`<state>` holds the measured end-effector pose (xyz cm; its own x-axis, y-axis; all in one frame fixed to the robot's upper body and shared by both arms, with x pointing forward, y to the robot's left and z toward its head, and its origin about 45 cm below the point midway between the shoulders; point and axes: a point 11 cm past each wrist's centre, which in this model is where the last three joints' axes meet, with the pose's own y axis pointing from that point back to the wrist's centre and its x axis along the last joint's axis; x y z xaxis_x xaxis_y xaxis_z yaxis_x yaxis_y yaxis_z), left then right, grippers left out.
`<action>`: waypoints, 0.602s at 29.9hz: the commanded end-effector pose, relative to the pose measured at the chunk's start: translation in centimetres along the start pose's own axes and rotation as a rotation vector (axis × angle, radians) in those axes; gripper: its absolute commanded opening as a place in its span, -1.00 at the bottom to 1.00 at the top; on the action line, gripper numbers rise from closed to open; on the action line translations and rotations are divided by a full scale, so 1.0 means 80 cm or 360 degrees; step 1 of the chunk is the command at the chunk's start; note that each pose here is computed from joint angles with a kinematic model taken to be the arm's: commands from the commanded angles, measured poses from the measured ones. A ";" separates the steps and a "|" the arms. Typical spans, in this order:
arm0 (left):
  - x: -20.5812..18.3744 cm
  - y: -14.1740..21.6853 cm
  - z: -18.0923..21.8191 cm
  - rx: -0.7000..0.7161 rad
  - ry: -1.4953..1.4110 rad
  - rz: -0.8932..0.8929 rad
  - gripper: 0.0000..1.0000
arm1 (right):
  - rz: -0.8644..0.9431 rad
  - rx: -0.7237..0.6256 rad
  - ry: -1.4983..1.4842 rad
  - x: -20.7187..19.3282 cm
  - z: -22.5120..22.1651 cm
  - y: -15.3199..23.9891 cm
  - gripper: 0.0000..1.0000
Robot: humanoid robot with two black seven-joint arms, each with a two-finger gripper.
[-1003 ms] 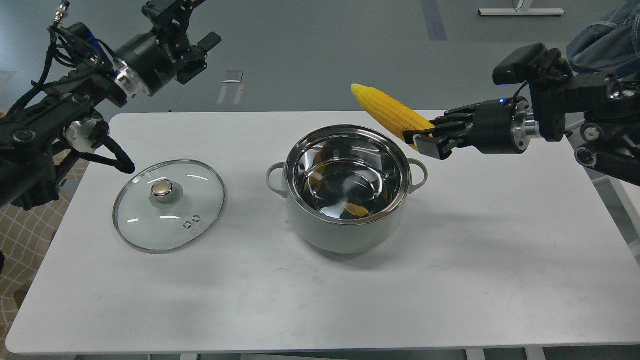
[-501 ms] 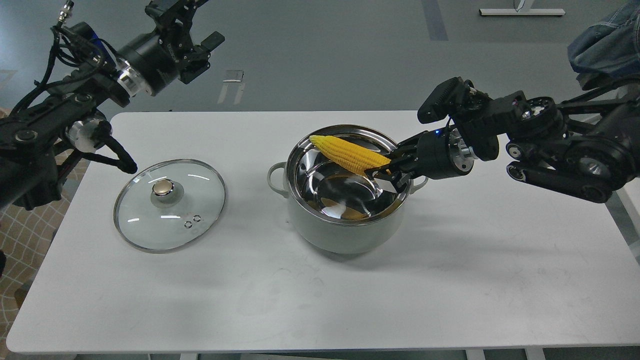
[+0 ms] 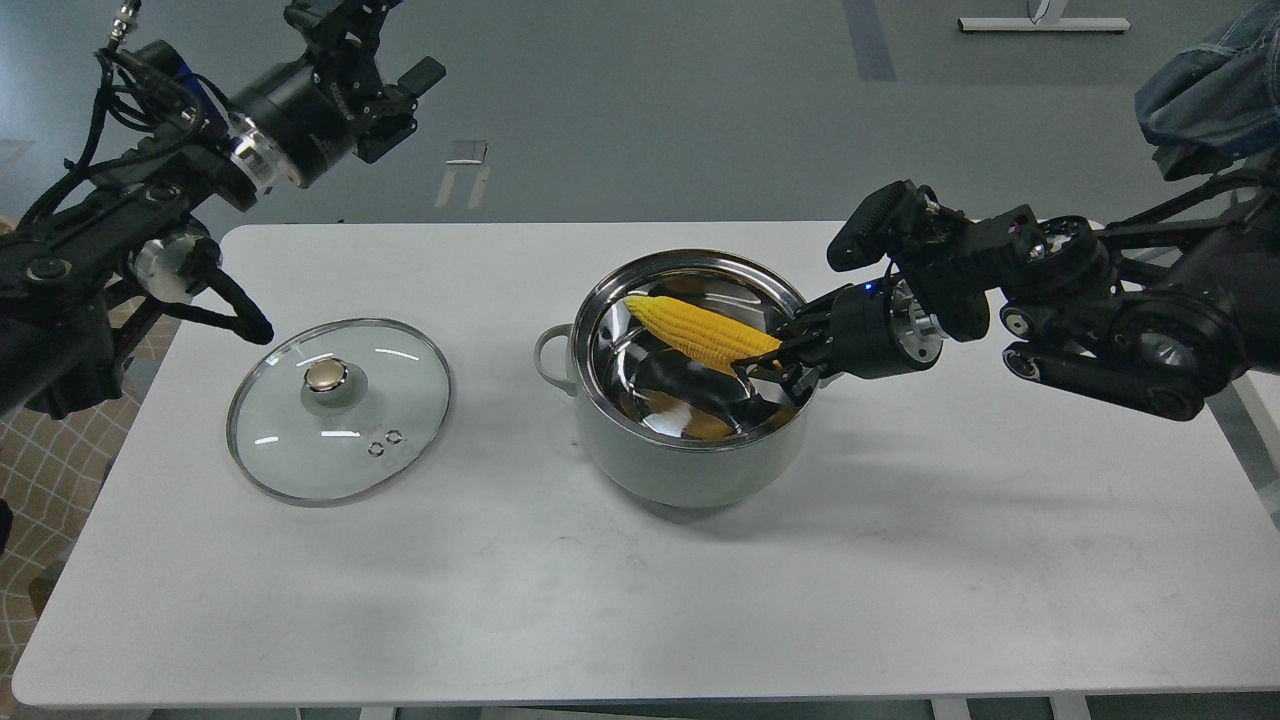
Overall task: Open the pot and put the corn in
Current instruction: 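Lower the corn cob into the pot and open the right gripper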
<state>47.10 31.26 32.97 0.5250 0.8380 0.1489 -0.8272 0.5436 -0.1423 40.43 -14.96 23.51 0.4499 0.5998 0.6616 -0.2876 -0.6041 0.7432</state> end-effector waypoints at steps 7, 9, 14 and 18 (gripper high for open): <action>0.000 0.000 0.000 0.0000 0.0003 -0.0001 0.95 | 0.0013 0.0007 0.0004 0.005 -0.003 -0.004 0.74; 0.001 0.001 0.000 0.0001 0.0001 0.0003 0.95 | 0.0020 0.0008 0.0003 0.006 -0.003 -0.003 0.90; 0.001 0.001 0.000 0.0001 -0.0002 0.0010 0.95 | 0.0158 -0.0011 -0.0087 0.033 0.006 0.009 1.00; -0.001 -0.001 -0.002 0.0000 0.0000 0.0008 0.95 | 0.0523 -0.0111 -0.0287 0.104 0.044 0.055 1.00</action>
<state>47.11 31.32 32.86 0.5198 0.8413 0.1483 -0.8306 0.5383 -0.1424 42.69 -14.06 27.00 0.4711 0.4576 0.7541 -0.3734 -0.6710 0.6406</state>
